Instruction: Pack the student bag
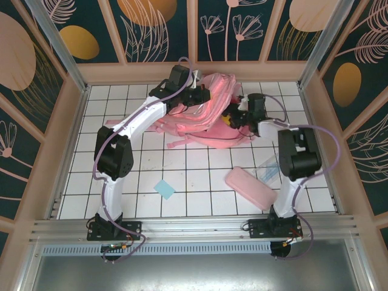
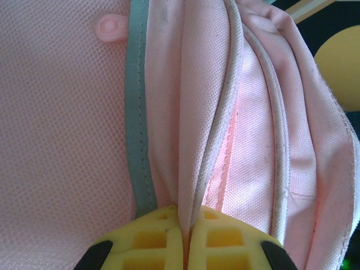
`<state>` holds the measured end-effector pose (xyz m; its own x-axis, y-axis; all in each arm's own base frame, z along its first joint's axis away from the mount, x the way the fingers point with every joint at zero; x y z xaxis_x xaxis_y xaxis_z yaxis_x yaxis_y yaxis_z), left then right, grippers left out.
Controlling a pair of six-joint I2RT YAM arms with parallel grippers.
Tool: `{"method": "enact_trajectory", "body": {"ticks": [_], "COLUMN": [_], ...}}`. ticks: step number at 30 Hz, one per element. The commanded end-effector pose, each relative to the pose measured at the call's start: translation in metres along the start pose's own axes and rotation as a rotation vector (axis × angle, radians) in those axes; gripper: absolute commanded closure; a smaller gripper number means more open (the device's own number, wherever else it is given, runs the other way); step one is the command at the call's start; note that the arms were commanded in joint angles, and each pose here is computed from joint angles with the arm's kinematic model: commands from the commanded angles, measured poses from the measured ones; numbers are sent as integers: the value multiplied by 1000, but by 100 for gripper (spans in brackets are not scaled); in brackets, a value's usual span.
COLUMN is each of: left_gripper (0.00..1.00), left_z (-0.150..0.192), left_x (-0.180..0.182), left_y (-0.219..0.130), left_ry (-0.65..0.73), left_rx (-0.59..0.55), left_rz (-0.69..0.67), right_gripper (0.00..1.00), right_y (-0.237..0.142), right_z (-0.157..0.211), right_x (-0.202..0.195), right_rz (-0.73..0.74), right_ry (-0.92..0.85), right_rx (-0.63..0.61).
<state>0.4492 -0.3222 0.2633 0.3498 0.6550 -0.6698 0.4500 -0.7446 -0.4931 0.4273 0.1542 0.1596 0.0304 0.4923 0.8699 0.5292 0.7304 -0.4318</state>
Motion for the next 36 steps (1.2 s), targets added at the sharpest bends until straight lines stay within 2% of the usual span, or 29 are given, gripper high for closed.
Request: {"method": "enact_trajectory", "body": {"ticks": [1,4,7,10,11,14,16,21,25,30,34,36], "left_gripper": [100,100,100,100,93,51,36,24,22,21,23,26], "left_z": [-32,-33,-32,-29,-27,-18,-12,15,45,78,101,105], "left_x": [-27,-25,-23,-20,-18,-11,-8,7,26,60,90,93], "left_y": [-10,-6,-3,1,2,4,2,-17,-31,-48,-49,-58], "left_ry": [32,14,-4,-16,-21,-38,-49,-98,-183,-295,-410,-452], "left_rx": [-152,-162,-164,-153,-147,-115,-103,-99,-110,-179,-222,-260], "left_rz": [110,119,128,125,125,107,95,48,4,-106,-185,-195], "right_gripper": [30,24,1,1,1,1,1,1,1,1,3,5], "right_y": [-43,-77,-109,-134,-143,-160,-165,-163,-154,-133,-118,-112], "right_z": [-2,-7,-14,-18,-20,-23,-25,-22,-12,11,28,35], "right_x": [-5,-9,3,21,26,35,35,28,23,30,38,41], "right_rz": [231,377,491,438,398,258,202,260,281,322,302,296], "right_ry": [-84,-110,-172,-200,-180,-164,-147,-166,-174,-227,-233,-238], "right_rx": [-78,-154,-293,-404,-435,-456,-451,-457,-447,-413,-361,-341]}}
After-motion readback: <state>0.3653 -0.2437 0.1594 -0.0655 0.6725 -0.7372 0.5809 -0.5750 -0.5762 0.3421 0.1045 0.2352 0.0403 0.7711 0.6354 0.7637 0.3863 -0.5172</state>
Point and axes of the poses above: each hand's point on the last joint's axis, 136 mm out from that joint toward the fingers, its own y axis out along the fingers, its own x axis along the line the jaws close on, z = x × y, the point moved 6 cm from there along -y, back along the fingers, and after that the axes turned 2 degrees about y, right-handed, at the moved point
